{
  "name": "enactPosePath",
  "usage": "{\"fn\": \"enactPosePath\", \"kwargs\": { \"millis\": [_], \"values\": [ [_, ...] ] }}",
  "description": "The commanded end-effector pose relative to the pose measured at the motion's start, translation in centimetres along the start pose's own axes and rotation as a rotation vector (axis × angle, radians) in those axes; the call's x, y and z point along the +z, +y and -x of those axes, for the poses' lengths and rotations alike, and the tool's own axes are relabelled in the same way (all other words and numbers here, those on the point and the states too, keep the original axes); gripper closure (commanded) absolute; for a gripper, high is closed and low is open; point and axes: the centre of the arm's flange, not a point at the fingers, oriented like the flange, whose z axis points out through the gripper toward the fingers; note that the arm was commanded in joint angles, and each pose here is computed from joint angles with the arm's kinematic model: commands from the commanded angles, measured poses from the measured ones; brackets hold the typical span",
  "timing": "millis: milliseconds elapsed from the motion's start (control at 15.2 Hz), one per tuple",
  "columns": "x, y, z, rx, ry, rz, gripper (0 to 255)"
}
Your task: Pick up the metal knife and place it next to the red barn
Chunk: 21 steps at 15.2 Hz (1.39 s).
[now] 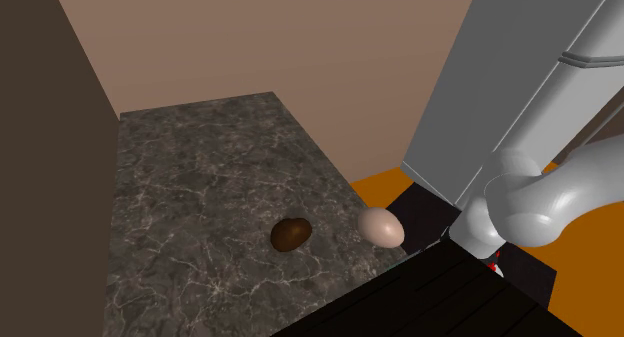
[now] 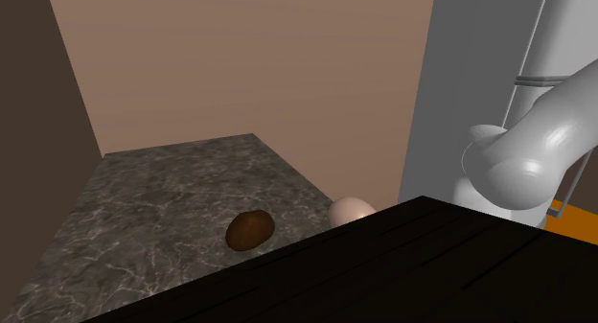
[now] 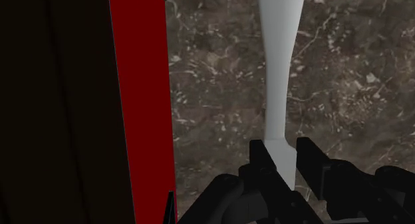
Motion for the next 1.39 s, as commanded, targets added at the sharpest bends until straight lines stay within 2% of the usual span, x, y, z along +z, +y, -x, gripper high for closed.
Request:
{"fn": "enactPosePath", "kwargs": {
  "millis": [0, 1056, 1320],
  "values": [
    [1.1, -0.1, 0.0, 0.000, 0.000, 0.000, 255],
    [9.8, 0.2, 0.0, 0.000, 0.000, 0.000, 255],
    [9.8, 0.2, 0.0, 0.000, 0.000, 0.000, 255]
  ]
}}
